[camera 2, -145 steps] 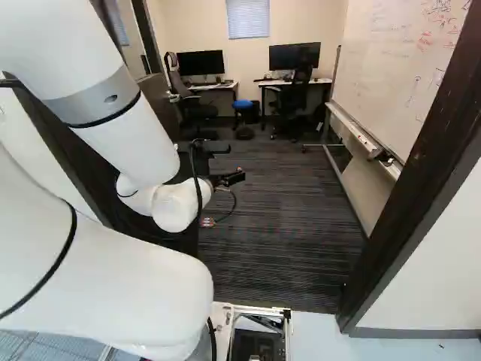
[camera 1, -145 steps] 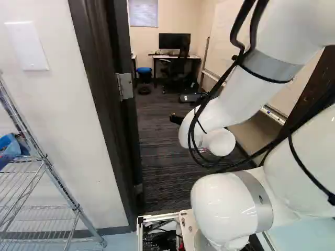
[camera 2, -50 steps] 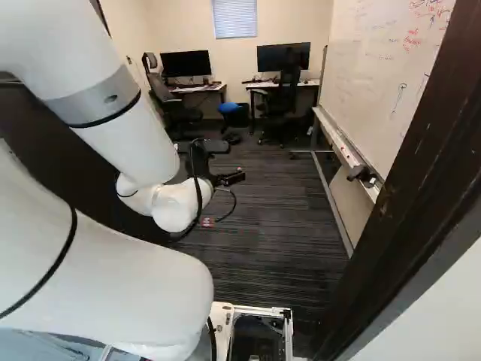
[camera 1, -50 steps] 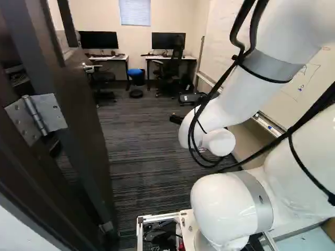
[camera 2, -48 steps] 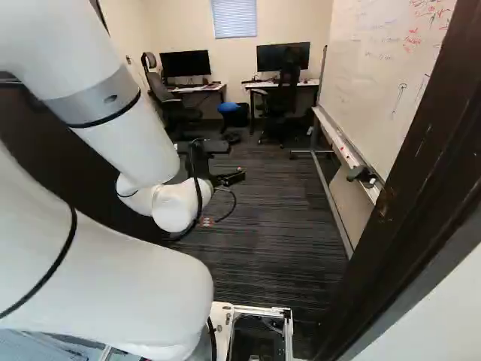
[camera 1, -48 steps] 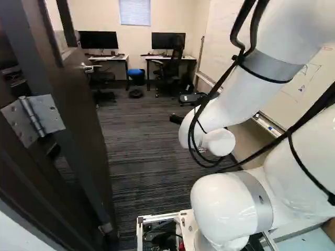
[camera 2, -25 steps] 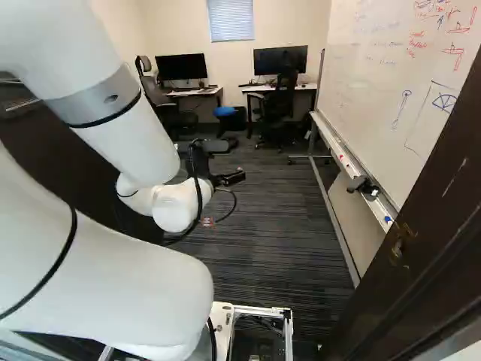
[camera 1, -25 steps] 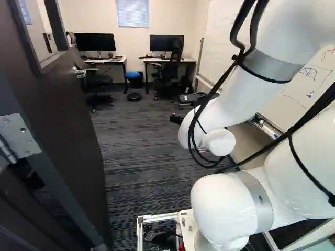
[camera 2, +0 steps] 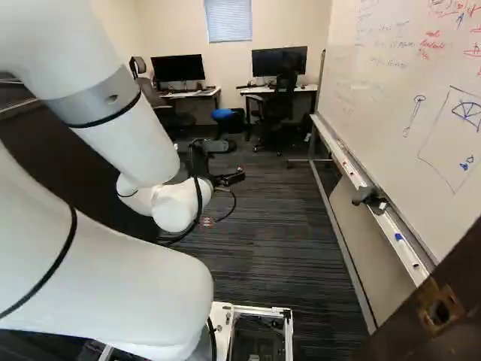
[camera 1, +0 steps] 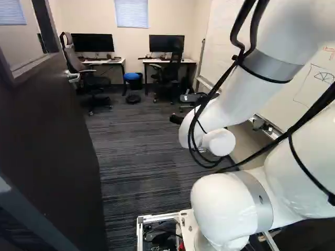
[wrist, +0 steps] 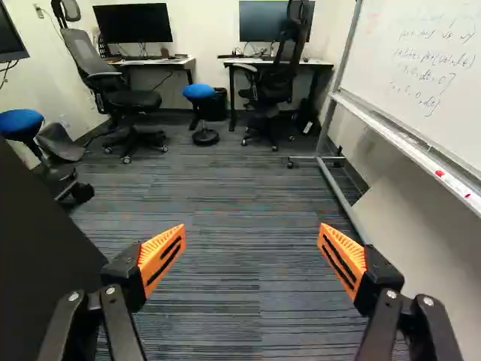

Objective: Open the door and move inside

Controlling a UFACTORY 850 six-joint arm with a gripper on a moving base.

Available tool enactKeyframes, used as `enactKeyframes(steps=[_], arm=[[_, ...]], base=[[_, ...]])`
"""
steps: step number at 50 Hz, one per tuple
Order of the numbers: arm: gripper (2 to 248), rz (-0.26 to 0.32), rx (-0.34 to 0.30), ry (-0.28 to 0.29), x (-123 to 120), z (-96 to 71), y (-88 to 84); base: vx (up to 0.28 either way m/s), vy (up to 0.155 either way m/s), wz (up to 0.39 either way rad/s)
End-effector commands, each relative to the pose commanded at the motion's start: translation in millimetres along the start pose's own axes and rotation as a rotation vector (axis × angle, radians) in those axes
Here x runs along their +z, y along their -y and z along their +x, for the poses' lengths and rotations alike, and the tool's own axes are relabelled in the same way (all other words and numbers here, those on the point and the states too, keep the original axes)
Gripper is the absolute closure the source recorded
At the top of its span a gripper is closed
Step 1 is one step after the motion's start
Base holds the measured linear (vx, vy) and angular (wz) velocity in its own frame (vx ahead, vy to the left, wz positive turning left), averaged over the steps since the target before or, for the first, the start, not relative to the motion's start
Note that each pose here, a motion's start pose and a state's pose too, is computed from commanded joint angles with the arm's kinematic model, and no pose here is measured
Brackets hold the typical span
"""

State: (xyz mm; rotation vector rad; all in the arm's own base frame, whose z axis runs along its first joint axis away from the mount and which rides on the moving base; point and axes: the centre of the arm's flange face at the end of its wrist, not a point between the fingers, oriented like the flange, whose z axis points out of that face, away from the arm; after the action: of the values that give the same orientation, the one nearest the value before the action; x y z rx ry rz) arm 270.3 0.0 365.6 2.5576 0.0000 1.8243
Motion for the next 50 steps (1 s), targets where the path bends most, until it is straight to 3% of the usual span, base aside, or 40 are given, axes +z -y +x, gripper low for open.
enactKeyframes(steps=[50], arm=[[3, 0.000, 0.000, 0.000, 0.0, 0.0, 0.0]], base=[[0.197, -0.001, -0.010]])
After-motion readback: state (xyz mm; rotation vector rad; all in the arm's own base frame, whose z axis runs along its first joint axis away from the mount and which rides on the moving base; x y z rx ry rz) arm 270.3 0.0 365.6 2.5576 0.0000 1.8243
